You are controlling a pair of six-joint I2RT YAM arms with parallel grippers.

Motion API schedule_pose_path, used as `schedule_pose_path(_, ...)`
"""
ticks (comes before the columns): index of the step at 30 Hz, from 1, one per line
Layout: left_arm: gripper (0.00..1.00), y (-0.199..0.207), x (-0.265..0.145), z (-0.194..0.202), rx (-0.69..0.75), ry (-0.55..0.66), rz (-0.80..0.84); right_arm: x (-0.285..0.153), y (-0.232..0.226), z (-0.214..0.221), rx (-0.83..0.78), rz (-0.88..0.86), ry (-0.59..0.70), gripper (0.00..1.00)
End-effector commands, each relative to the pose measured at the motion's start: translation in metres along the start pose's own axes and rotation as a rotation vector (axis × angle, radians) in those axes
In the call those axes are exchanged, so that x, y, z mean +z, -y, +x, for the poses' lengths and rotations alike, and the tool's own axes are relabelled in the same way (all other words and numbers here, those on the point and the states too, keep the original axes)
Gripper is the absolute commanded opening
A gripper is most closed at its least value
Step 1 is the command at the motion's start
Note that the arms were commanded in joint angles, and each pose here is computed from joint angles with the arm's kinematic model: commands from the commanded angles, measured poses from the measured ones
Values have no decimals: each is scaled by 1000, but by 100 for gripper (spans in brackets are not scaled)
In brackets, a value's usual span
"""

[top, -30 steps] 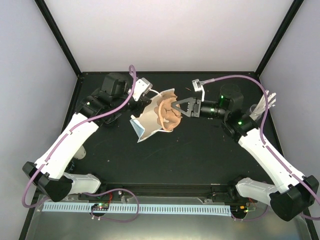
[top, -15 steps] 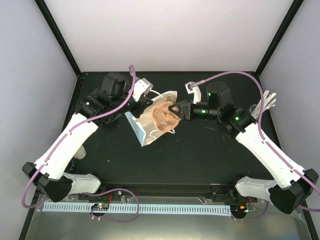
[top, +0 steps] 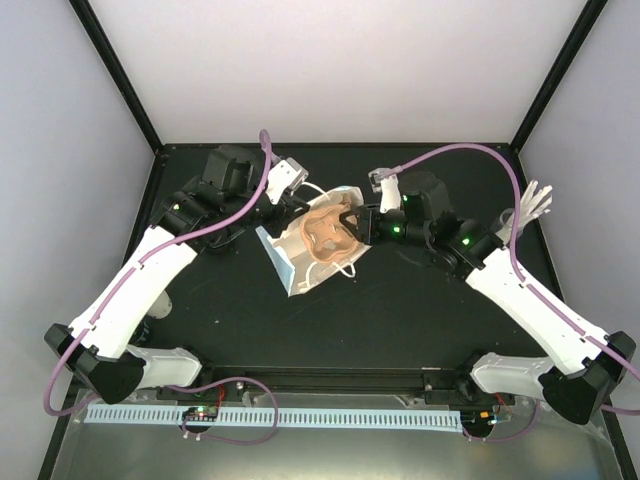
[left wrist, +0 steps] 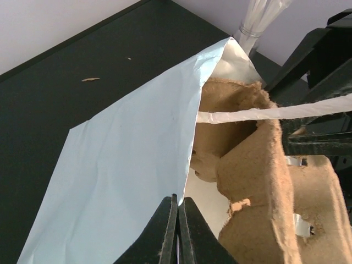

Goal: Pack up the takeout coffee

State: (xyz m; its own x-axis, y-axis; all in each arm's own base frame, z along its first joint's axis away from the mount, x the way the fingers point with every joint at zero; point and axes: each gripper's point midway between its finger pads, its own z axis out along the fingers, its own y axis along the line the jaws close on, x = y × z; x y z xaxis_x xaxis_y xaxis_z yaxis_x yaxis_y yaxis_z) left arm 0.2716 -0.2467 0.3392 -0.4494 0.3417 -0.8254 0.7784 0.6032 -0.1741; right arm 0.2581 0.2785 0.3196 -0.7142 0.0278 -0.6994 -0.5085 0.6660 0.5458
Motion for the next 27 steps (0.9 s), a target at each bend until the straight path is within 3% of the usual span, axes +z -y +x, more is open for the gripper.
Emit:
schedule_pose_path(1, 2, 11, 0, 0, -6, 3, 50, 0, 10, -6, 57, 49, 64, 32)
schedule_pose_path(6, 1, 17, 1, 2, -9, -6, 83, 6, 16, -1, 64, 70, 49, 32)
schedule_pose_path(13, 2, 24, -1, -4, -46, 14, 121, -2, 17, 2, -68, 180, 108, 32)
schedule_pose_path(27, 2, 38, 4, -5, -124, 24, 215, 11, 29, 40, -268, 422, 34, 35)
